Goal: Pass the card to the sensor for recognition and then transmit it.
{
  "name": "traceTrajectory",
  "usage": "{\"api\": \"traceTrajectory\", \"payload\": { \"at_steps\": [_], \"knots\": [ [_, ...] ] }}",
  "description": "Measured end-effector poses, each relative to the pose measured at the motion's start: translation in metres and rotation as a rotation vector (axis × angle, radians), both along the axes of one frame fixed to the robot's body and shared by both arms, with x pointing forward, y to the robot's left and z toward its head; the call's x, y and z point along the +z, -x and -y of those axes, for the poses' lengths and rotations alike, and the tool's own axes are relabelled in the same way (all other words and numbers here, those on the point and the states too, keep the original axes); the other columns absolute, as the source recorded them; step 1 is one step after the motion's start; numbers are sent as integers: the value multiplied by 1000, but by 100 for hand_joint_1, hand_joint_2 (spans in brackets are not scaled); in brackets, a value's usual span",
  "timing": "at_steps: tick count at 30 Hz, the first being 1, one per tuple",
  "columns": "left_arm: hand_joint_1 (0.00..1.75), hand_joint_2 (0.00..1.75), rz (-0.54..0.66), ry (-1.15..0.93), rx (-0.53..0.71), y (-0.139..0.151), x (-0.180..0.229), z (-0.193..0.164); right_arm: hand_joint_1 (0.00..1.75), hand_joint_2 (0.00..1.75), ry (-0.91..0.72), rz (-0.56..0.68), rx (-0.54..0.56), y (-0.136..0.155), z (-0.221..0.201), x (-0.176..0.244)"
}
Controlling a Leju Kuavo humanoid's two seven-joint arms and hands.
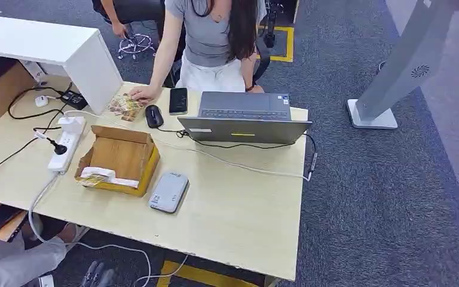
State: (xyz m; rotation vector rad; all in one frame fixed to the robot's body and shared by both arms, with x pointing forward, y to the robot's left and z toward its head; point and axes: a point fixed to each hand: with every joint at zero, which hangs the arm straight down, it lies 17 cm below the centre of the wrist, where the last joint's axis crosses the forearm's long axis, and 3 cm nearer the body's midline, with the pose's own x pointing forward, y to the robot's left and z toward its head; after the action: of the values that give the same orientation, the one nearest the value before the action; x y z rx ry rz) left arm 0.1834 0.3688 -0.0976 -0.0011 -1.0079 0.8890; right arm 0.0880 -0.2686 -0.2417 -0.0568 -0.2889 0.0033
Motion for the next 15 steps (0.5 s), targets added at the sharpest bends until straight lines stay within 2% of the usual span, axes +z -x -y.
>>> {"api": "traceTrajectory", "payload": {
  "at_steps": [5,15],
  "knots": [
    [0,175,139,-63,10,-17,50,-15,0,0,41,-119,18,30,11,-7],
    [0,175,455,-285,-17,-55,181,-40,0,0,96,-346,86,87,26,-11]
  ]
}}
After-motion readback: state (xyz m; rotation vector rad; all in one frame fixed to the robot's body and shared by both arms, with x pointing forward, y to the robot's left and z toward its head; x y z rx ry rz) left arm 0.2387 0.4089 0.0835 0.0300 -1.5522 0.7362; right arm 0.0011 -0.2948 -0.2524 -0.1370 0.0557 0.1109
